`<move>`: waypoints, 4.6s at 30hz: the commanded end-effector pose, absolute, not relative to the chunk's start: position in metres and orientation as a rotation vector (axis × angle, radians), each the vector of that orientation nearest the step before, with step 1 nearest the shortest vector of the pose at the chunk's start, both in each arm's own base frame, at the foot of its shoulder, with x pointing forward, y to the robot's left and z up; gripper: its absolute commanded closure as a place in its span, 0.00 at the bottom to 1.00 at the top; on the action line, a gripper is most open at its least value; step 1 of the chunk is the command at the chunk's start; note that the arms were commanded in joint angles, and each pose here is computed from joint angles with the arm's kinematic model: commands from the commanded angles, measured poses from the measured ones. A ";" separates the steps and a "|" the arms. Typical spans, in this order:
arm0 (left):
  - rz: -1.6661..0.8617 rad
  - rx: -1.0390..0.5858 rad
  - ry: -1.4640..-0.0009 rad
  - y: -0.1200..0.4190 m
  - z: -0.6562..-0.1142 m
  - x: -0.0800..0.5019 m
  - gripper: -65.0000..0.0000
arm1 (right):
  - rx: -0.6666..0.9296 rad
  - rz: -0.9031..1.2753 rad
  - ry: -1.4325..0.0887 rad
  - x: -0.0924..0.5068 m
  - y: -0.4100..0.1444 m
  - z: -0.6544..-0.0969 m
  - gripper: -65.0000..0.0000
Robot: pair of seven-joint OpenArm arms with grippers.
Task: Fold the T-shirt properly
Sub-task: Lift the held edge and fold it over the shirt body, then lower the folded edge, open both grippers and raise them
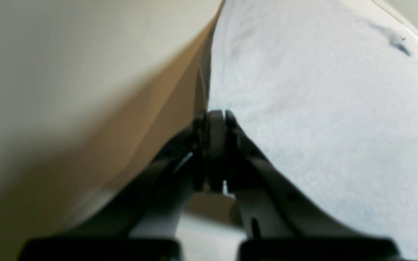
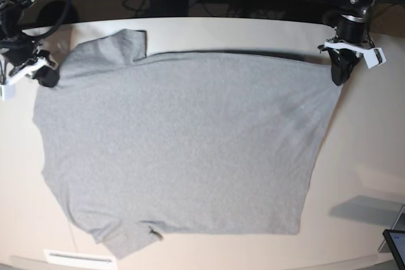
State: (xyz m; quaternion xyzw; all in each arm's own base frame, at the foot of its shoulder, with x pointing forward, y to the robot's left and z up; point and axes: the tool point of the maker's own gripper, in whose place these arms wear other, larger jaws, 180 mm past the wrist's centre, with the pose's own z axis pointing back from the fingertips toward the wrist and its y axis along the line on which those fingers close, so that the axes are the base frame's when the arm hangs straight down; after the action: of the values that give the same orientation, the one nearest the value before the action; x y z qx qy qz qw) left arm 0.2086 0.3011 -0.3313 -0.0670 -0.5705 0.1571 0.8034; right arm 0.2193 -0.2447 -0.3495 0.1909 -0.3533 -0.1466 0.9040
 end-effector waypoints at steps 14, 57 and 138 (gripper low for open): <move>0.412 -0.126 -1.231 0.322 -0.311 0.235 1.00 | 0.375 -0.238 -0.858 0.259 -0.257 -0.310 1.00; 0.457 -0.172 -1.185 0.291 -0.299 0.248 1.00 | 0.345 -0.148 -0.829 0.298 -0.267 -0.301 1.00; 0.604 -0.184 -1.084 0.319 -0.372 0.370 1.00 | 0.460 -0.106 -0.847 0.408 -0.238 -0.337 1.00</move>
State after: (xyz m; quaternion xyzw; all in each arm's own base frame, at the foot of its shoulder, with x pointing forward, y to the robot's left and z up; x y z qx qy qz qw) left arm 0.3602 0.3098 -0.3919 -0.0914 -0.4800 0.2864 0.8242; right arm 0.3944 -0.2309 -0.3595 0.2235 -0.3749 -0.0567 0.8979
